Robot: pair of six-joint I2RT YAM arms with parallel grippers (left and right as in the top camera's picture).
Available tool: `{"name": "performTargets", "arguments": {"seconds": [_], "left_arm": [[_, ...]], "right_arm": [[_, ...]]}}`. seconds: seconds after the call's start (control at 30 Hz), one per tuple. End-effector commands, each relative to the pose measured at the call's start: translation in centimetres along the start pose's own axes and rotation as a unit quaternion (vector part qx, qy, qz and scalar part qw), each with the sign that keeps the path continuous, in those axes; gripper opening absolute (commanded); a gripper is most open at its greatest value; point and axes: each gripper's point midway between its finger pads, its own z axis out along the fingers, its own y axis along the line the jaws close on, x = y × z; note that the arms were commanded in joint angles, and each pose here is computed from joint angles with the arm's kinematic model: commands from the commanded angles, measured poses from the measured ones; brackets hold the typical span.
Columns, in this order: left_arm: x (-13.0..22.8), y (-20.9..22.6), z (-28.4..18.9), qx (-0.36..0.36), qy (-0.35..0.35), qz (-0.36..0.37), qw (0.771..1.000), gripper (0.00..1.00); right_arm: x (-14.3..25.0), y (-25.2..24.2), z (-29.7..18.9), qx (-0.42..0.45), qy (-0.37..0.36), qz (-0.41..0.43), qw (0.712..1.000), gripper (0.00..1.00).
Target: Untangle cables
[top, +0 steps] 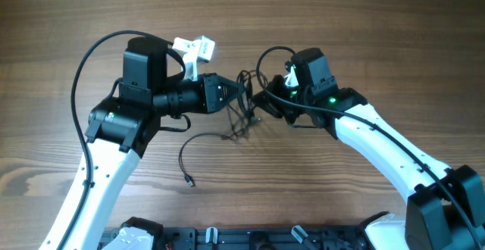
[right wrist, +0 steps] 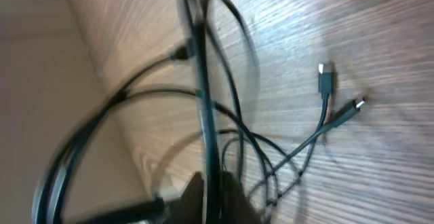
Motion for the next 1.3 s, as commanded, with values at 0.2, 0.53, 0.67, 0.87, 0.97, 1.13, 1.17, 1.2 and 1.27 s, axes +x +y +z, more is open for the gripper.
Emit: {"name": "performTargets", "arguments": {"seconds": [0.2, 0.53, 0.67, 0.87, 0.97, 1.13, 1.17, 1.2, 1.27], "left_arm": [[-2.4, 9.5, -4.4, -0.237, -0.095, -0.034, 0.966, 0.04], [-3.2, 14.5, -9.9, -0.306, -0.144, -0.113, 0.934, 0.04], [-3.3, 15.7, -11.4, -0.319, -0.158, -0.135, 0.925, 0.04], [-3.3, 16.8, -12.9, -0.33, -0.173, -0.159, 0.914, 0.04], [-3.4, 16.9, -13.1, -0.331, -0.176, -0.161, 0.913, 0.04], [-2.8, 16.8, -12.8, -0.326, -0.165, -0.169, 0.915, 0.04], [-2.6, 16.8, -12.8, -0.326, -0.161, -0.172, 0.916, 0.04], [-2.2, 16.8, -12.7, -0.327, -0.154, -0.178, 0.915, 0.04], [-1.4, 16.9, -12.7, -0.331, -0.142, -0.189, 0.914, 0.04]], "right_arm": [[-3.5, -8.4, -2.1, 0.208, -0.117, -0.047, 0.97, 0.04], [-6.8, -15.0, -7.4, 0.34, -0.165, -0.019, 0.926, 0.04], [-7.4, -15.6, -8.1, 0.34, -0.171, -0.001, 0.925, 0.04], [-7.5, -15.4, -7.9, 0.323, -0.163, 0.008, 0.932, 0.04], [-7.4, -12.6, -5.9, 0.252, -0.119, -0.069, 0.958, 0.04], [-3.8, -2.6, -3.4, -0.013, 0.003, -0.257, 0.966, 0.04], [-3.1, -1.1, -3.6, -0.051, 0.017, -0.27, 0.961, 0.04], [-2.4, 0.6, -3.9, -0.096, 0.032, -0.283, 0.954, 0.04], [-1.2, 3.9, -5.1, -0.177, 0.054, -0.313, 0.931, 0.04]]}}
